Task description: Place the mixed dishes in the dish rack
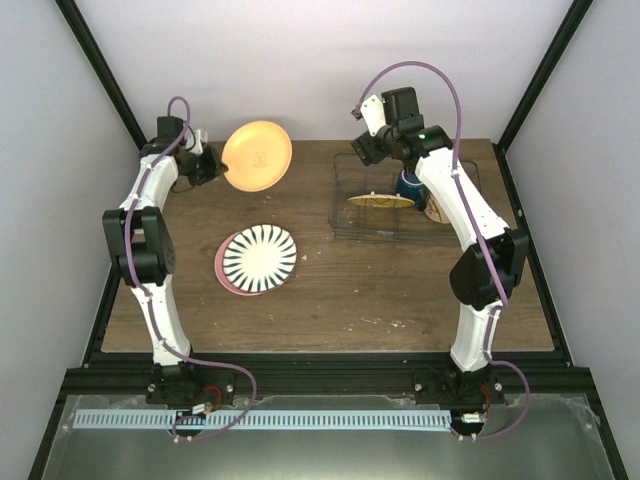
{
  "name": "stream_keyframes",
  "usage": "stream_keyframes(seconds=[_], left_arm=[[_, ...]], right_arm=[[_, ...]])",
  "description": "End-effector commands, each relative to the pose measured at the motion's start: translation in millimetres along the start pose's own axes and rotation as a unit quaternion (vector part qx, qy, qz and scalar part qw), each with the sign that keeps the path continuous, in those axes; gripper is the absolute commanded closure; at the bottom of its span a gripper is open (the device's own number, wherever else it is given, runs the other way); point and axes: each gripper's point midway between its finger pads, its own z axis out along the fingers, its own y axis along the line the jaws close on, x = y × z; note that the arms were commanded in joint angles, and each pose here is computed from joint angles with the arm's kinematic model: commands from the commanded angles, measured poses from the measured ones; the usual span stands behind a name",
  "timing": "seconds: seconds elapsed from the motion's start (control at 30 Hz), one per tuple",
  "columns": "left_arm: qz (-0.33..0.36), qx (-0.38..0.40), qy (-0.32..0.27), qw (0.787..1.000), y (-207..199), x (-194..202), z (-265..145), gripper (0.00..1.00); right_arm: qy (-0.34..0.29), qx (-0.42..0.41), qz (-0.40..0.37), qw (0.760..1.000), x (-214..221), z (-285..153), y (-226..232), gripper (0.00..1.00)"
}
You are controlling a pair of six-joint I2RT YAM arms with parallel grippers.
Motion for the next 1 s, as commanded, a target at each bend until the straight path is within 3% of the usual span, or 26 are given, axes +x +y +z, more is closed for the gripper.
stream_keyframes(seconds=[0.0, 0.5, 0.97], left_arm=[[0.058, 0.016, -0.053, 0.997, -39, -18, -16, 1.0], [0.091, 0.053, -0.05, 0.993, -85, 6, -8, 1.0], [0.096, 0.109, -0.035, 0.989, -125, 32, -10, 1.0]], right_arm=[[-0.052, -0.094, 0.039, 0.993, -32, -21, 31, 0.12], [-0.093, -0.238, 0.095, 0.962, -52, -10, 74, 0.12], [-0.072, -0.269, 0.132, 0.951, -37, 24, 86, 0.17]])
